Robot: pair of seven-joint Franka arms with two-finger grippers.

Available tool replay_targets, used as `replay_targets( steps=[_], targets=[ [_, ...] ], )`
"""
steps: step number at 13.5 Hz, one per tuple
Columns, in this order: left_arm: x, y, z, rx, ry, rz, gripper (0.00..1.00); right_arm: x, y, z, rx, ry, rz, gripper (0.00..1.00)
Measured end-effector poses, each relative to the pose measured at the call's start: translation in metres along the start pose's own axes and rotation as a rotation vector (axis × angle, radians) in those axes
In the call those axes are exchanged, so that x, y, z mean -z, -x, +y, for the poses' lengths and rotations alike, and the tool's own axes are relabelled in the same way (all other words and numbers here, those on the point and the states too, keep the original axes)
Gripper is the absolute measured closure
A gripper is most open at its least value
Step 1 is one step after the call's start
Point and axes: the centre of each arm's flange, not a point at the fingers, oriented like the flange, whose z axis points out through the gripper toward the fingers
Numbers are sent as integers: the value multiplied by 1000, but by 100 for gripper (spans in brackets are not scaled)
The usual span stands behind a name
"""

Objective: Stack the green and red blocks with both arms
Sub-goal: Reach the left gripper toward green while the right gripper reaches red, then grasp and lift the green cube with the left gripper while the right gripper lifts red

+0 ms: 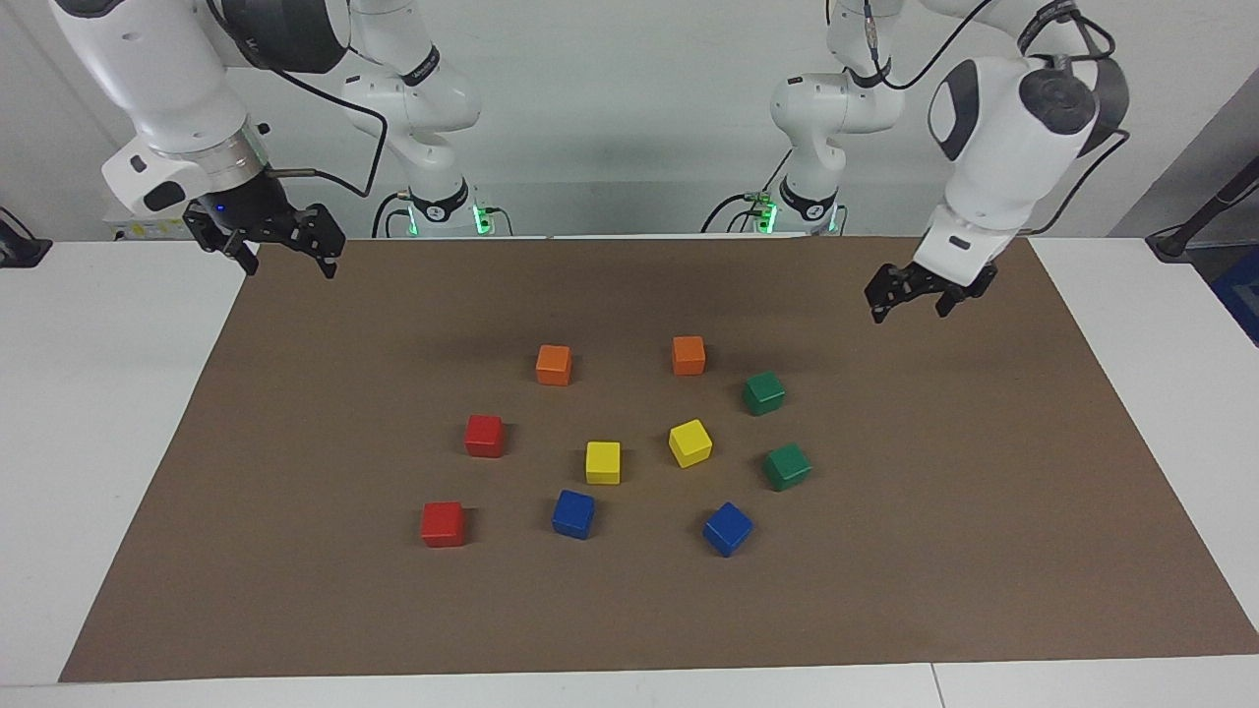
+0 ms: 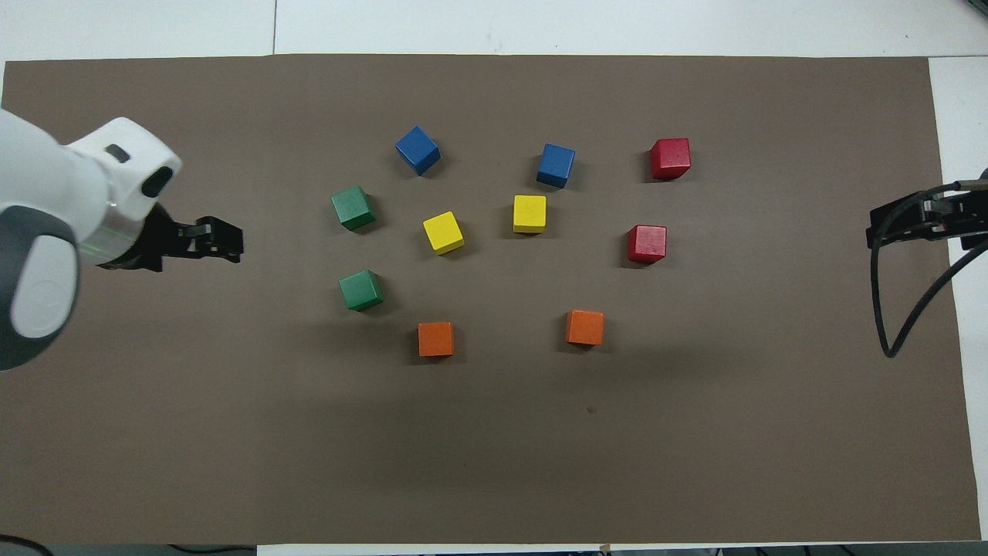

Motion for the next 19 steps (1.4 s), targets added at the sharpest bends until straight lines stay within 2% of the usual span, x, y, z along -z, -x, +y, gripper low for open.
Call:
replay_targets(
  steps=[3,7,12,16,19],
  targets=[
    [-66,6,57,70,12,24,0,-1,0,0,2,0,-2,0],
    [-121,11,77,138,18,25,0,-21,0,-37,-2,3,9,0],
    [-161,21,89,204,38,50,0,-117,-11,-133,-58,13,10,0],
    [-182,25,106,220,40,44,0,-195,-41,-148,-59,-10,32,0],
    [-194,28,111,209,30,27,0,-228,-55,-153,-58,-15,55,0]
  ],
)
